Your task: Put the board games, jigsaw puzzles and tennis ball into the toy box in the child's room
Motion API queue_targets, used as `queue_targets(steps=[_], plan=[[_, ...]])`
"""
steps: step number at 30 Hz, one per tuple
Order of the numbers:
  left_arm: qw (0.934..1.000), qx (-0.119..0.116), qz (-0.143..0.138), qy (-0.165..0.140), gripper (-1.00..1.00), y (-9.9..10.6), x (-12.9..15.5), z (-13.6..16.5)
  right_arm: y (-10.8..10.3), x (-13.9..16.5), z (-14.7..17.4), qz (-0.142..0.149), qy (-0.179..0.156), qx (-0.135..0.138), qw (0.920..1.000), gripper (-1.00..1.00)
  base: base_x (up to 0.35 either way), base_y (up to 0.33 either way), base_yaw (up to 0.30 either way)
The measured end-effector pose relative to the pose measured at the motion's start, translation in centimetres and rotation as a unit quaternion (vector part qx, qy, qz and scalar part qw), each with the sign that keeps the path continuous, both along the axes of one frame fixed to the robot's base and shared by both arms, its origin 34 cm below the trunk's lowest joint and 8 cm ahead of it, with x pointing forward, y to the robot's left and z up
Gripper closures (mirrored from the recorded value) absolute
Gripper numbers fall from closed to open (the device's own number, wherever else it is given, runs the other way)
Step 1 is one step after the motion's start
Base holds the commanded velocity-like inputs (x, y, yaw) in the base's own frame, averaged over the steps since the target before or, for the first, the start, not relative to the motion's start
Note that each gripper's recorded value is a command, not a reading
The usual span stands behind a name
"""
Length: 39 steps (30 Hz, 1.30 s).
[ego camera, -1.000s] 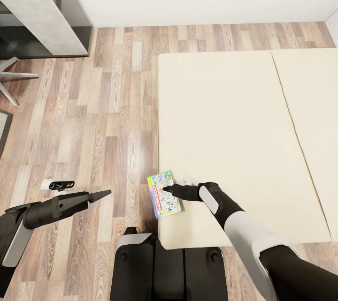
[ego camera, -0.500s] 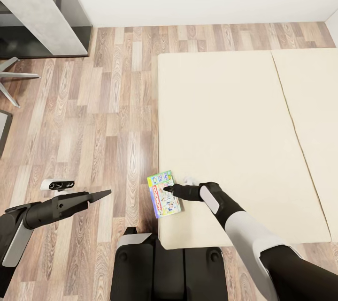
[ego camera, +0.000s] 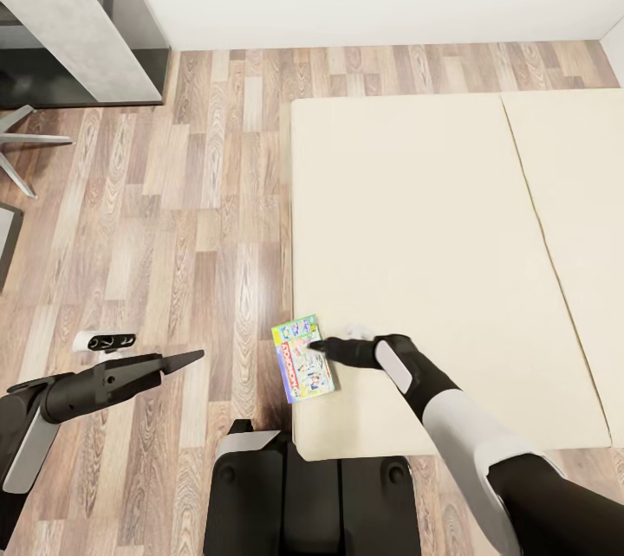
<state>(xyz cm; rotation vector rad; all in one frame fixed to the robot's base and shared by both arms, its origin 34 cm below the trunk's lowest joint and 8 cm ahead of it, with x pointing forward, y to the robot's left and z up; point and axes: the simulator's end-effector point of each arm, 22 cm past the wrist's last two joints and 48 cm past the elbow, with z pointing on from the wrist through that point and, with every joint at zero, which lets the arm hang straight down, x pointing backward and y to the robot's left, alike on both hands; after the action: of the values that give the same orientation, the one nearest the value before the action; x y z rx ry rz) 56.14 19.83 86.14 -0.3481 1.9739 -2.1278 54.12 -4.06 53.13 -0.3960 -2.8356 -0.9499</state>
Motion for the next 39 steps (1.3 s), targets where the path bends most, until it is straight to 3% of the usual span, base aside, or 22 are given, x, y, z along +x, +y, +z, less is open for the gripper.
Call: queue_targets(steps=[9, 14, 16, 19, 25, 33, 37, 39], plan=[[1.0, -0.001, 0.0, -0.001, -1.0, 0.0, 0.0, 0.0, -3.7, 1.5, 0.3, -0.003, -0.019, -0.003, 0.9998, -1.0, 0.0, 0.0, 0.0], [1.0, -0.001, 0.0, -0.001, -1.0, 0.0, 0.0, 0.0, -3.4, 2.2, 2.6, -0.002, -0.039, 0.027, 0.9989, -1.0, 0.0, 0.0, 0.0], [1.0, 0.0, 0.001, -0.001, -1.0, 0.1, 0.0, 0.1, -2.5, 2.4, 5.2, 0.0, -0.065, 0.052, 0.9965, -1.0, 0.0, 0.0, 0.0], [1.0, 0.002, 0.003, -0.002, -1.0, 0.3, 0.1, 0.1, -2.0, 2.8, 8.2, -0.004, -0.1, 0.068, 0.9927, -1.0, 0.0, 0.0, 0.0], [1.0, 0.005, 0.006, -0.002, -1.0, 0.6, 0.2, 0.0, -2.9, 2.7, 10.4, -0.025, -0.122, 0.073, 0.9895, -1.0, 0.0, 0.0, 0.0], [0.9989, 0.026, 0.038, -0.009, -1.0, 3.0, 1.0, 0.0, -3.5, 1.6, 11.3, -0.041, -0.126, 0.073, 0.9886, -1.0, 0.0, 0.0, 0.0], [0.9981, 0.041, 0.044, 0.01, -1.0, 4.0, 0.4, -1.4, -3.3, 2.5, 13.4, -0.041, -0.153, 0.079, 0.9843, -1.0, 0.0, 0.0, 0.0], [0.9966, 0.063, 0.046, 0.026, -1.0, 5.1, -0.6, -3.4, -3.3, 1.7, 14.6, -0.042, -0.161, 0.081, 0.9827, -1.0, 0.0, 0.0, 0.0]])
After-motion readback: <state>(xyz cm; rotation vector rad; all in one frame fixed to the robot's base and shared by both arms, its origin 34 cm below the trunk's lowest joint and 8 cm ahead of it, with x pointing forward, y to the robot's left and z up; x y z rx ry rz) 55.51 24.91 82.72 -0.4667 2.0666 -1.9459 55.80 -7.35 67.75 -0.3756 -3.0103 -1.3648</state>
